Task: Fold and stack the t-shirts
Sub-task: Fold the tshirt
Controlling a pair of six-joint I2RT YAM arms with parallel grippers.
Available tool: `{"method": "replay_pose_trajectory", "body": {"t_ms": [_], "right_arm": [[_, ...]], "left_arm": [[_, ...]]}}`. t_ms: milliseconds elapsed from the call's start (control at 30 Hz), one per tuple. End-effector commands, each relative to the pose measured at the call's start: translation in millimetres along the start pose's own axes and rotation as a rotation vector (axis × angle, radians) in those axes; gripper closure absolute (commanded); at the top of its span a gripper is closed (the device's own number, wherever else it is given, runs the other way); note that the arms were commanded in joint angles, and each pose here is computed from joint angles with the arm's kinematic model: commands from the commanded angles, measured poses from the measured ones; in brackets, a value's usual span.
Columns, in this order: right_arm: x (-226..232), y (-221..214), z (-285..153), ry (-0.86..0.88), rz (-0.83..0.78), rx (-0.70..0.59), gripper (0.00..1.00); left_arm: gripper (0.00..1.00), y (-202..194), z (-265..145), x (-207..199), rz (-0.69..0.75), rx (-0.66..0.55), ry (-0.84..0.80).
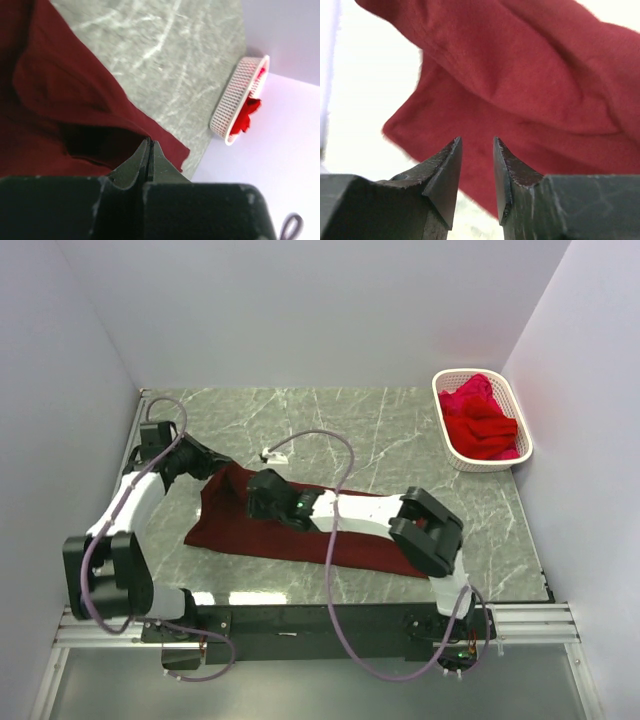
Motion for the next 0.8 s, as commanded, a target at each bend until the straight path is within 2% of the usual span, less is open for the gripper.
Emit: {"method": "replay_pose_trajectory", "body": {"t_ms": [0,267,767], "right_arm": [[-6,12,7,-0.125,-0.017,-0.041,0.62],[-20,1,34,-0.267,-0.09,-0.009,0.62],[-25,-9,49,-0.317,-0.186,-0.018,0.67]], "left_arm": [[0.99,14,14,-5,0.027,-0.024,-0.01],[0.99,25,41,8,0.038,0.015,0.026],[0.99,38,60,11,0.05,0.018,0.042]]}}
Point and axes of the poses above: each gripper's point midway between its finger pads, its own z axis out along the fingers, its own x axis along the line the jaws close on, y = z × x, the point moved 3 cm from there along -z, back along the fingers, and after that the axes turned 7 degrees about z, right-handed, at the moved point
